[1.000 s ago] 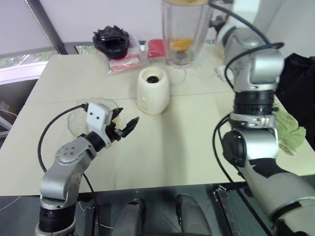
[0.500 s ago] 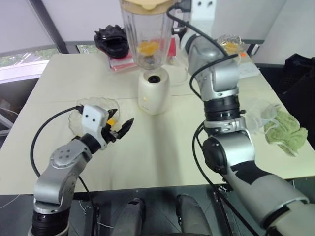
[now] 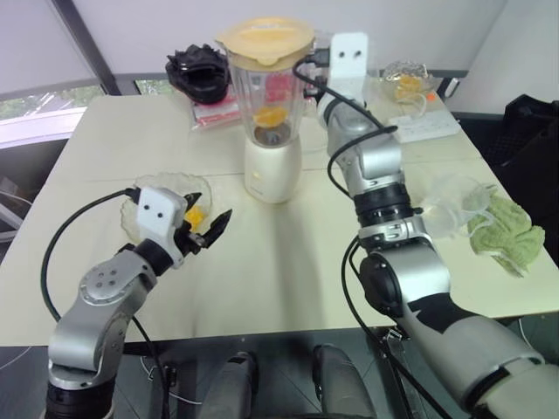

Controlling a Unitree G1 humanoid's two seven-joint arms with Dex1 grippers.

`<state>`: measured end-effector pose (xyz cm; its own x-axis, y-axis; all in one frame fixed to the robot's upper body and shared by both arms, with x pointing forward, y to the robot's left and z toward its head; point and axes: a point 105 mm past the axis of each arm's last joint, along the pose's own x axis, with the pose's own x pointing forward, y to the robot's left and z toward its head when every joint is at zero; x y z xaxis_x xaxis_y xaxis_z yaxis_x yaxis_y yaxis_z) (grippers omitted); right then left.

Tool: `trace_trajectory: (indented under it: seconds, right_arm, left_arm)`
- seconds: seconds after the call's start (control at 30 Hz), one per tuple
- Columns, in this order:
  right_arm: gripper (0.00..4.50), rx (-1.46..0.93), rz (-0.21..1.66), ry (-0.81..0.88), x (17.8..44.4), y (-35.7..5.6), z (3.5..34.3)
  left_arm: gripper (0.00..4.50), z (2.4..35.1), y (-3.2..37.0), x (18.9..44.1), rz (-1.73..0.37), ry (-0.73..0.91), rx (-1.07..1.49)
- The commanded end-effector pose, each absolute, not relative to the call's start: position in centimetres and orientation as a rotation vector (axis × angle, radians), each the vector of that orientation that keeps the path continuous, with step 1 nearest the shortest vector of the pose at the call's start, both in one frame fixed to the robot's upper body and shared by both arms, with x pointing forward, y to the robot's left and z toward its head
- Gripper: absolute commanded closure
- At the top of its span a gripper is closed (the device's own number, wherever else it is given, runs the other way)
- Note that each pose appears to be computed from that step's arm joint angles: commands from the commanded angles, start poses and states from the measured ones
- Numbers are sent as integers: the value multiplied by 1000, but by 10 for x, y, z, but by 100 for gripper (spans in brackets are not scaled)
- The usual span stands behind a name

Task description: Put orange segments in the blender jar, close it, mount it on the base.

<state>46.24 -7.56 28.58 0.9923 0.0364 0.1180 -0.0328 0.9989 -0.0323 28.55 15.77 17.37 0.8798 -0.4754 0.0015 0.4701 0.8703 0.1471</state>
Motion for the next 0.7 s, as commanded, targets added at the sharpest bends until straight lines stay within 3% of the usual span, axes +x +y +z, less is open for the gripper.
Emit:
trace_trajectory:
  seconds: [0.03, 0.23, 0.47, 0.7]
  right_arm:
    - [360, -30, 40, -204, 454, -72, 304]
    - [360, -56, 51, -130, 451, -73, 271]
    - [2, -71, 51, -114, 448, -76, 265]
    - [2, -137, 173, -126, 427, -84, 248]
  left_arm:
    - [90, 184, 156, 281, -493, -79, 169]
    - [90, 185, 156, 281, -493, -76, 170]
    - [83, 185, 155, 283, -502, -75, 172]
    - [83, 192, 153, 286, -523, -91, 131]
